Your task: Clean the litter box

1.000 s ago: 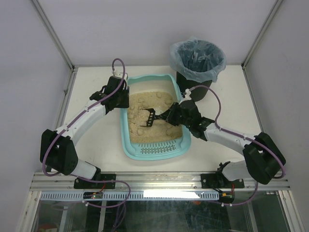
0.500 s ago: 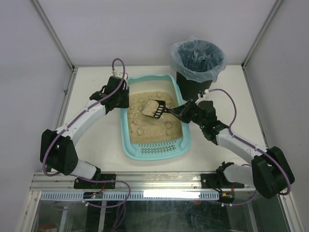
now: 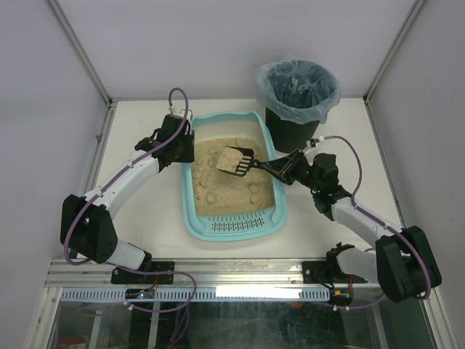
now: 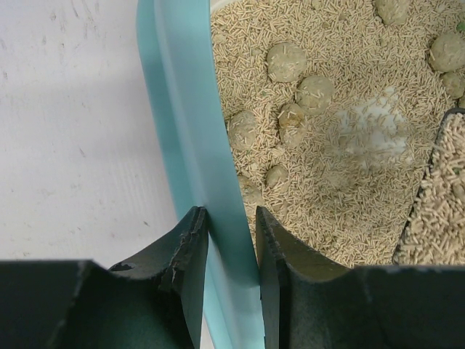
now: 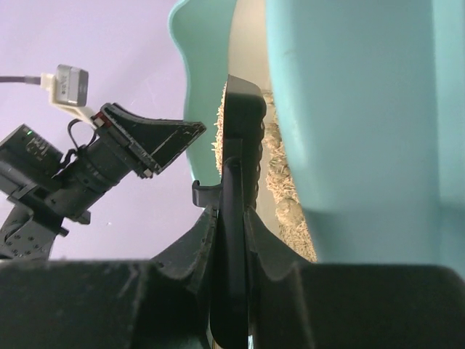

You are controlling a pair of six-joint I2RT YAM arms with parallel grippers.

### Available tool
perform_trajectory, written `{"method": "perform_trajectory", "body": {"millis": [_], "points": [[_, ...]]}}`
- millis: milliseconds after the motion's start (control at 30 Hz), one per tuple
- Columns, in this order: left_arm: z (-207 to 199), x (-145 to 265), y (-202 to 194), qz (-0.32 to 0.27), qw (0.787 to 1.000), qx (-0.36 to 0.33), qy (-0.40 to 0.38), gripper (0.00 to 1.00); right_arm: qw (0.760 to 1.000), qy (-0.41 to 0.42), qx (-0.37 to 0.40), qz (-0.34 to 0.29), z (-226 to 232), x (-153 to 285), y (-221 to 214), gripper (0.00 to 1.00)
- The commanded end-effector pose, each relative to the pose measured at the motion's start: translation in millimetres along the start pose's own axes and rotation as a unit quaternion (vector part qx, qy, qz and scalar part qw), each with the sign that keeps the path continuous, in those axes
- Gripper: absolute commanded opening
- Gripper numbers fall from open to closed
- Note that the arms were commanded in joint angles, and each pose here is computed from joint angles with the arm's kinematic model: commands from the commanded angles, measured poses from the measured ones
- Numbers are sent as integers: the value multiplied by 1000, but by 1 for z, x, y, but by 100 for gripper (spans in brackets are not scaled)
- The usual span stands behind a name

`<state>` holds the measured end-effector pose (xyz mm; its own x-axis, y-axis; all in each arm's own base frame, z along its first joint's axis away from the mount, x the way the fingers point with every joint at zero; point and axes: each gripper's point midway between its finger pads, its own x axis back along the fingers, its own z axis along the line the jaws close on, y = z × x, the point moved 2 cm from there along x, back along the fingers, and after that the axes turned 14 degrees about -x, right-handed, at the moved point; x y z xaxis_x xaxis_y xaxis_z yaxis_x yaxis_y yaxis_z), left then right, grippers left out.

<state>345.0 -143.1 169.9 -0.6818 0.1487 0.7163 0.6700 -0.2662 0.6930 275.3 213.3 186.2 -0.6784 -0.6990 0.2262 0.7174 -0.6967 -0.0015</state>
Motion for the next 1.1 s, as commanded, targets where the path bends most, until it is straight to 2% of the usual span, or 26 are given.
{"method": "perform_trajectory", "body": {"millis": [0, 33, 133, 233, 367, 467, 600, 700, 833, 933, 967, 1067], "points": [[-3, -3, 11, -18, 1000, -8, -20, 11, 997, 80, 16, -6, 37, 12, 4, 0], [-3, -3, 10, -16, 1000, -8, -20, 12, 997, 80, 15, -12, 37, 13, 5, 0], [-3, -4, 11, -16, 1000, -8, -20, 12, 994, 99, 25, 38, 47, 10, -11, 0], [-3, -7, 9, -10, 1000, -7, -20, 11, 996, 86, 14, -20, 34, 17, 13, 0], [-3, -8, 9, -9, 1000, -6, -18, 10, 994, 109, 13, 13, 43, 13, 1, 0], [-3, -10, 8, -5, 1000, -6, -16, 10, 994, 99, -13, -36, 30, 19, 24, 0], [-2, -10, 8, -5, 1000, -5, -15, 9, 994, 111, 10, 21, 46, 9, -4, 0], [-2, -10, 7, -2, 1000, -6, -14, 8, 993, 108, -12, -39, 34, 21, 21, 0], [0, -9, 8, -4, 1000, -6, -8, 8, 991, 129, 19, 26, 51, 15, -8, 0], [-3, -11, 6, 0, 1000, -7, -15, 8, 992, 125, -20, -28, 35, 26, 15, 0], [-2, -11, 4, 2, 1000, -7, -14, 8, 992, 122, -20, -22, 34, 25, 13, 0], [-2, -10, 7, -2, 1000, -7, -14, 8, 991, 131, 6, 38, 48, 18, -9, 0]]}}
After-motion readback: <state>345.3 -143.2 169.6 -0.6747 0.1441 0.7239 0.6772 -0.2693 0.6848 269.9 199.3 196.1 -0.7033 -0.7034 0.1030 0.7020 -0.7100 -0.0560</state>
